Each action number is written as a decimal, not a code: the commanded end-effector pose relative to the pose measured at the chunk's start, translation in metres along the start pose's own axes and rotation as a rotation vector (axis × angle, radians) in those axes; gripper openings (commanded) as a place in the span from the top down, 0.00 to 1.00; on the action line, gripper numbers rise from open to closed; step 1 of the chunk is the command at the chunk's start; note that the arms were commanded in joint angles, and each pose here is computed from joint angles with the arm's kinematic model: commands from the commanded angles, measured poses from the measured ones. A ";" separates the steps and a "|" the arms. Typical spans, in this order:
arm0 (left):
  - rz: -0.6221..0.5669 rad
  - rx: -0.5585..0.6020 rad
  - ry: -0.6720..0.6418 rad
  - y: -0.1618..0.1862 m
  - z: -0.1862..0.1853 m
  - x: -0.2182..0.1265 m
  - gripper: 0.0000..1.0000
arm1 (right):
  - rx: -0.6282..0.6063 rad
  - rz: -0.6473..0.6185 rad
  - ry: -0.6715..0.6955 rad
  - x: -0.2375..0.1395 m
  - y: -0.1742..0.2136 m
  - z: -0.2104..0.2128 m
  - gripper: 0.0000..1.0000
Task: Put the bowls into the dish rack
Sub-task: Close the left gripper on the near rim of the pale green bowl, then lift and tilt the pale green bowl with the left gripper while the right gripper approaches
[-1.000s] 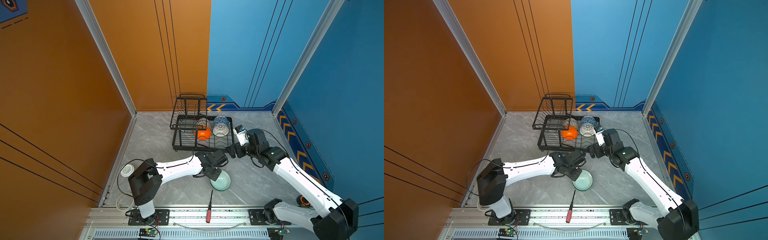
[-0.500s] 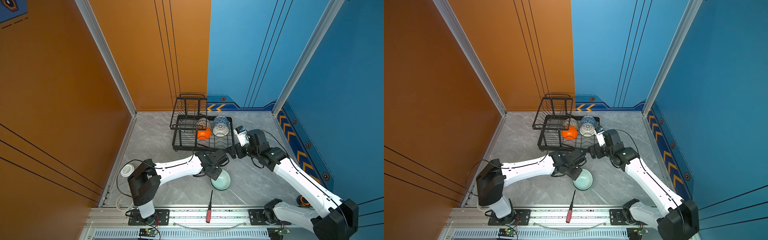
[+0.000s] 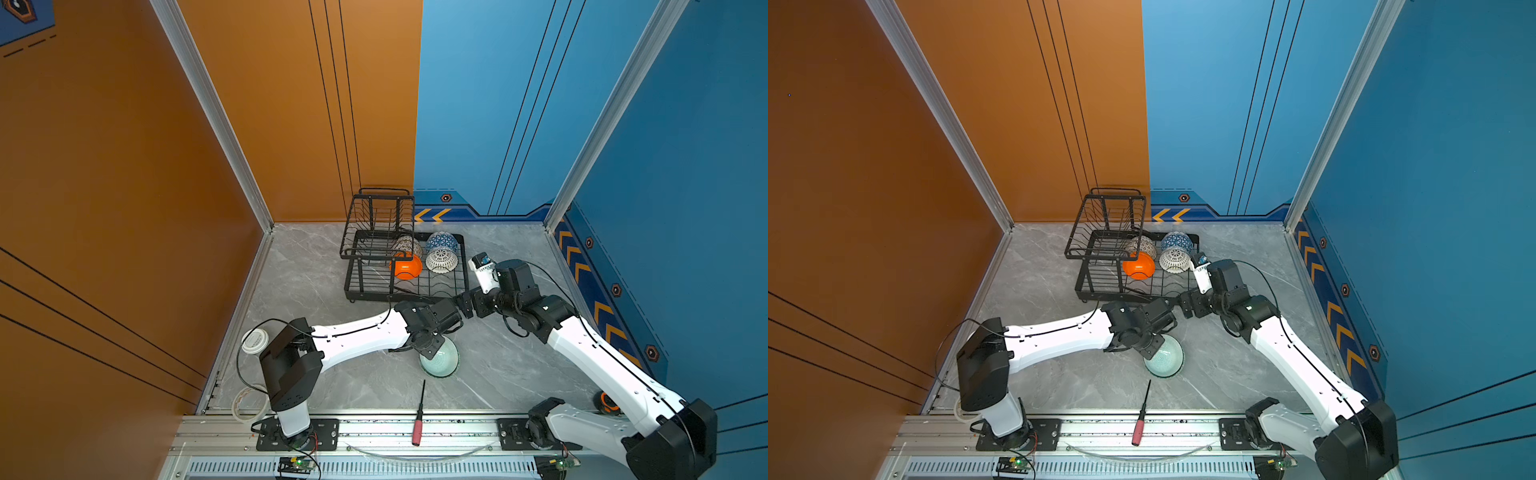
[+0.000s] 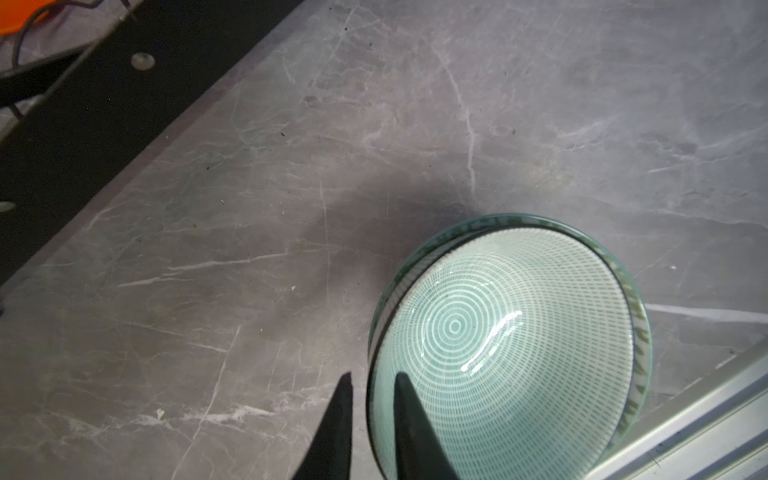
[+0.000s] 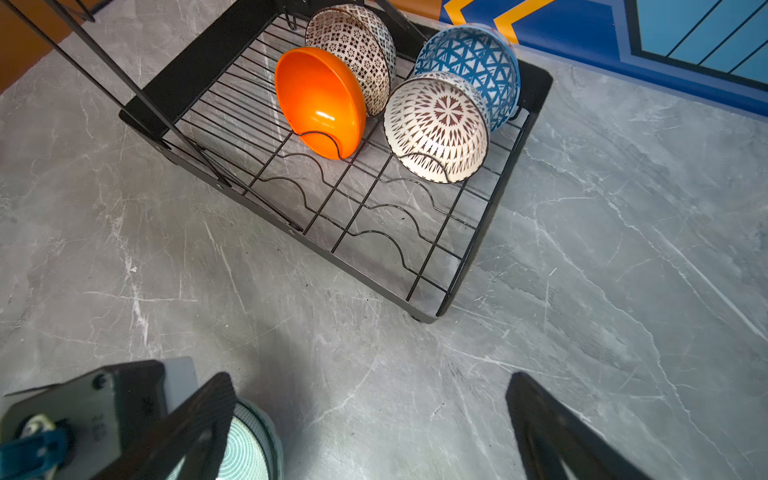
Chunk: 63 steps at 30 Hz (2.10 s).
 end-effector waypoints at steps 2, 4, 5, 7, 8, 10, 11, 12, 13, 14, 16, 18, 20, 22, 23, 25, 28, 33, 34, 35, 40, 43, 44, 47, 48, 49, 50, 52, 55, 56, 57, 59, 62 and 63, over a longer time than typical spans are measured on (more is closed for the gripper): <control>0.028 0.007 -0.002 0.002 -0.003 0.004 0.68 | 0.012 -0.001 -0.016 -0.004 0.003 0.000 0.00; 0.036 0.002 -0.001 0.004 -0.003 0.006 0.66 | 0.013 -0.001 -0.015 -0.004 0.003 0.000 0.00; 0.039 -0.001 0.001 0.004 -0.003 0.006 0.66 | 0.014 0.001 -0.015 -0.003 0.004 0.000 0.00; 0.046 -0.005 -0.001 0.007 -0.002 0.009 0.66 | 0.014 0.002 -0.015 -0.003 0.005 -0.001 0.00; 0.049 -0.006 0.001 0.007 -0.002 0.010 0.66 | 0.015 0.002 -0.015 -0.003 0.005 -0.001 0.00; 0.051 -0.009 0.009 0.008 -0.004 0.011 0.69 | 0.018 0.002 -0.016 -0.003 0.006 -0.001 0.00; 0.050 -0.013 0.013 0.008 -0.004 0.013 0.71 | 0.018 0.004 -0.015 -0.003 0.006 -0.001 0.00; 0.050 -0.017 0.018 0.009 -0.004 0.014 0.72 | 0.018 0.004 -0.015 -0.003 0.006 -0.001 0.00; 0.052 -0.019 0.022 0.009 -0.005 0.015 0.72 | 0.019 0.003 -0.014 -0.003 0.006 -0.002 0.00; 0.055 -0.022 0.025 0.010 -0.005 0.016 0.73 | 0.019 0.004 -0.014 -0.003 0.007 -0.002 0.00; 0.059 -0.022 0.029 0.011 -0.006 0.018 0.74 | 0.019 0.004 -0.015 -0.003 0.007 -0.002 0.00; 0.062 -0.025 0.031 0.012 -0.006 0.019 0.75 | 0.020 0.005 -0.014 -0.003 0.007 -0.002 0.00; 0.064 -0.028 0.033 0.012 -0.006 0.020 0.77 | 0.020 0.003 -0.014 -0.003 0.007 -0.002 0.00; 0.067 -0.030 0.032 0.013 -0.005 0.021 0.78 | 0.020 0.003 -0.015 -0.003 0.007 -0.002 0.00; 0.067 -0.031 0.032 0.013 -0.005 0.021 0.79 | 0.021 0.003 -0.014 -0.003 0.007 -0.002 0.00; 0.067 -0.030 0.031 0.013 -0.005 0.021 0.81 | 0.021 0.003 -0.014 -0.003 0.007 -0.002 0.00; 0.059 -0.035 0.030 0.011 -0.004 0.019 0.86 | 0.022 0.002 -0.014 -0.004 0.007 -0.003 0.00; 0.044 -0.035 0.025 0.008 -0.002 0.014 0.90 | 0.022 -0.004 -0.013 -0.006 0.007 -0.003 0.00; 0.042 -0.033 0.024 0.008 -0.002 0.014 0.91 | 0.023 -0.006 -0.012 -0.006 0.007 -0.003 0.00; 0.036 -0.035 0.024 0.007 -0.002 0.012 0.93 | 0.025 -0.008 -0.012 -0.007 0.007 -0.004 0.00; 0.000 -0.042 0.017 0.001 0.002 0.000 0.99 | 0.027 -0.022 -0.012 -0.012 0.007 -0.004 0.00; -0.033 -0.046 0.015 -0.004 0.004 -0.010 1.00 | 0.030 -0.030 -0.011 -0.015 0.008 -0.005 0.00; -0.043 -0.048 0.015 -0.005 0.005 -0.014 1.00 | 0.032 -0.034 -0.011 -0.017 0.008 -0.005 0.00; -0.075 -0.050 0.020 -0.010 0.006 -0.024 1.00 | 0.036 -0.044 -0.009 -0.021 0.008 -0.005 0.00; -0.084 -0.051 0.022 -0.012 0.006 -0.027 1.00 | 0.036 -0.049 -0.009 -0.023 0.007 -0.005 0.00; -0.094 -0.052 0.025 -0.014 0.006 -0.031 1.00 | 0.039 -0.053 -0.007 -0.025 0.007 -0.006 0.00; -0.106 -0.052 0.026 -0.015 0.007 -0.035 1.00 | 0.040 -0.057 -0.007 -0.026 0.007 -0.006 0.00; -0.132 -0.054 0.028 -0.020 0.009 -0.043 1.00 | 0.047 -0.063 -0.002 -0.030 0.006 -0.007 0.00; -0.181 -0.054 0.023 -0.028 0.014 -0.057 1.00 | 0.050 -0.066 -0.027 -0.037 0.006 -0.002 0.00; -0.199 -0.057 0.022 -0.031 0.018 -0.061 1.00 | 0.054 -0.068 -0.034 -0.040 0.006 -0.001 0.00; -0.214 -0.062 0.026 -0.033 0.020 -0.063 1.00 | 0.061 -0.074 -0.035 -0.042 0.006 -0.001 0.00; -0.252 -0.080 0.038 -0.039 0.027 -0.068 1.00 | 0.096 -0.092 -0.019 -0.050 0.005 -0.003 0.00; -0.314 -0.117 0.050 -0.043 0.040 -0.074 1.00 | 0.145 -0.113 -0.030 -0.061 0.005 -0.001 0.00; -0.339 -0.125 0.049 -0.043 0.044 -0.076 1.00 | 0.158 -0.109 -0.032 -0.063 0.006 0.000 0.00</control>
Point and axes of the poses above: each gripper's point midway between its finger pads, its own x axis out along the fingers, its own z axis along the line the jaws close on, y = z × x, the point moved 1 cm from there along -x, back along the fingers, and after that the axes turned 6 degrees about x, right-handed, at the moved point
